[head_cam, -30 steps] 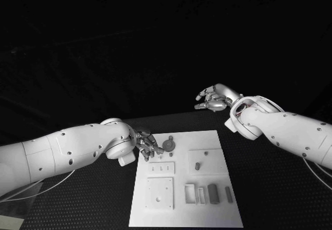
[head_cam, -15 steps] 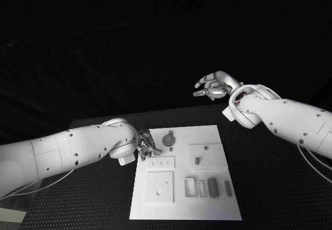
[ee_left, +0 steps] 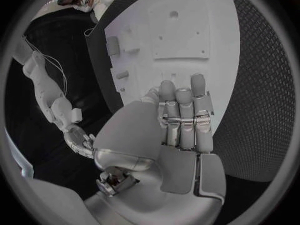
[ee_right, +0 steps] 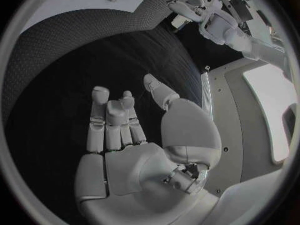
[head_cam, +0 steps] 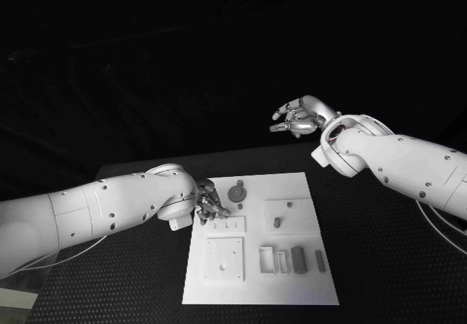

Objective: Assemble the parts on the task board

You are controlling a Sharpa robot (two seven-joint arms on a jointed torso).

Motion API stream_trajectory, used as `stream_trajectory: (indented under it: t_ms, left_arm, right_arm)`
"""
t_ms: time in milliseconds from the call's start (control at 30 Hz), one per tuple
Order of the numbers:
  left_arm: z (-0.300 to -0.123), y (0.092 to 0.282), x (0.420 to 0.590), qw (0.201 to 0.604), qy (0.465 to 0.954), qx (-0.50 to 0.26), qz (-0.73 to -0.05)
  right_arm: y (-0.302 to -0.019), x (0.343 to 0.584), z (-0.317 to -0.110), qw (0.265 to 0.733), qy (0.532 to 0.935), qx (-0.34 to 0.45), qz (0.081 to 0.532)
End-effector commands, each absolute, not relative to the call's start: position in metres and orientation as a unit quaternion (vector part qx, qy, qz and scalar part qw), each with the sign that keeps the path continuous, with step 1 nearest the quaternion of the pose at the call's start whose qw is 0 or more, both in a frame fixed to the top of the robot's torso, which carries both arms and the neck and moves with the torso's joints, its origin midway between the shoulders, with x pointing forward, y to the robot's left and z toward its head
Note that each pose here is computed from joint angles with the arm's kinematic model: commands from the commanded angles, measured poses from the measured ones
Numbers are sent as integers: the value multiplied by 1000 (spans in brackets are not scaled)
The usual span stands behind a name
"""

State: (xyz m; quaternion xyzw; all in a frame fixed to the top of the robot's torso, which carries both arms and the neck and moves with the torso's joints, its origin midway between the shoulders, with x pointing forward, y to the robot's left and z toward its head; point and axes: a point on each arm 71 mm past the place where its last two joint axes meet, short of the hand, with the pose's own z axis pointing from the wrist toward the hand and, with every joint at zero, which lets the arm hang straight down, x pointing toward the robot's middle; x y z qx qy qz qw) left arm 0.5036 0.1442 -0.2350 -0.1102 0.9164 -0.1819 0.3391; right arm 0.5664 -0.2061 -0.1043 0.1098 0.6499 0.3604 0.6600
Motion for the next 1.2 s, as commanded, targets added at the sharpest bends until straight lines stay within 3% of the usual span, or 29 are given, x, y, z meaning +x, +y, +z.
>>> stream_trajectory:
  t_ms: [33,433,700,1200]
  left_arm:
    - [-238,141,502,329,922,-99,-177]
    - [-248,136,501,332,923,-92,-169]
    - [-249,135,502,358,917,-71,-159]
    - [-250,135,501,365,915,-67,-158]
  right_arm:
    - [-203,566,-104,653,654,104,367]
    - [-199,565,-105,649,658,101,369]
    - [-198,565,-105,648,658,100,371]
    - [-197,564,-105,646,660,98,372]
